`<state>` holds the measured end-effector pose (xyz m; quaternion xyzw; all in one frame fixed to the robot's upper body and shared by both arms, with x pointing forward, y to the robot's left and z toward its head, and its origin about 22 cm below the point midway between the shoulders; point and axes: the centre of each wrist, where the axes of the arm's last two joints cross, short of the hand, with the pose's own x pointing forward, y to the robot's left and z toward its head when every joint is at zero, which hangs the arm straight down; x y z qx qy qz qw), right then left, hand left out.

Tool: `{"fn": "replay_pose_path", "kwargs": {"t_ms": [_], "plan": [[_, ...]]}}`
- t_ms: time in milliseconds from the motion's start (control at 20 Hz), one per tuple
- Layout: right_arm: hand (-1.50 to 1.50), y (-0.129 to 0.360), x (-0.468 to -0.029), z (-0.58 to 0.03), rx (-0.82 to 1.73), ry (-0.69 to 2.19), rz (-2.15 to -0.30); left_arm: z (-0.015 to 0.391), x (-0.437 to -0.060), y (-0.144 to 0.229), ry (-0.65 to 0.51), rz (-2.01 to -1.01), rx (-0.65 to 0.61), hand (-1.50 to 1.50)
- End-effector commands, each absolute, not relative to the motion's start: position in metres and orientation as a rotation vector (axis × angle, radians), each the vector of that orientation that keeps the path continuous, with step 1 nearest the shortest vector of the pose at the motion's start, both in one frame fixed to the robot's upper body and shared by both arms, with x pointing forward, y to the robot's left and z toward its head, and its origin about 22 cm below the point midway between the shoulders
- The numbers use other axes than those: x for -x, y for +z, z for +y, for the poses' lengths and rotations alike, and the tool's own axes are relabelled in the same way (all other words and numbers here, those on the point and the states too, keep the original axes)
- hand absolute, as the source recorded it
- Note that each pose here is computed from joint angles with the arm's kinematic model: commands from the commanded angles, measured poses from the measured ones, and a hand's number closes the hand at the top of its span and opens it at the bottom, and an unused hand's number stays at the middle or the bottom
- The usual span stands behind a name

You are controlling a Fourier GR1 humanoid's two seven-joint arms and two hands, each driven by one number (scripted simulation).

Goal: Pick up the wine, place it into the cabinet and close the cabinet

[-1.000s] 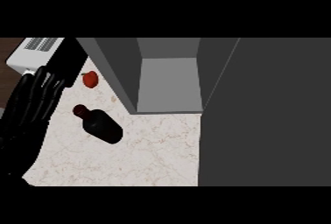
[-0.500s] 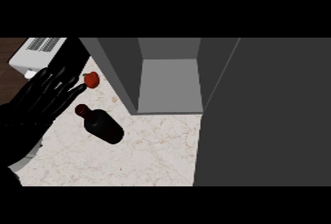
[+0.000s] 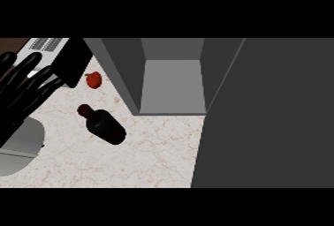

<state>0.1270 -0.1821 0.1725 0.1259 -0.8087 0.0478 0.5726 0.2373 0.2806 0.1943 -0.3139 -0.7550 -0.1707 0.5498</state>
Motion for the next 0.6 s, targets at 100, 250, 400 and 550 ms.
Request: {"fn": "replay_pose_path", "kwargs": {"t_ms": [100, 250, 400, 550], "plan": [[-1.50, 0.198, -0.106, -0.185, -0.220, 0.084, -1.942, 0.296, -0.222, 0.219, -0.390, -1.757, 0.730, -1.50], [-1.50, 0.206, -0.096, -0.182, -0.237, 0.082, -1.956, 0.289, -0.235, 0.206, -0.392, -1.758, 0.708, -1.50], [-1.50, 0.204, -0.097, -0.176, -0.251, 0.087, -1.949, 0.290, -0.236, 0.216, -0.399, -1.744, 0.700, -1.50], [-1.50, 0.210, -0.101, -0.178, -0.221, 0.094, -1.964, 0.293, -0.242, 0.203, -0.396, -1.727, 0.666, -1.50]]}}
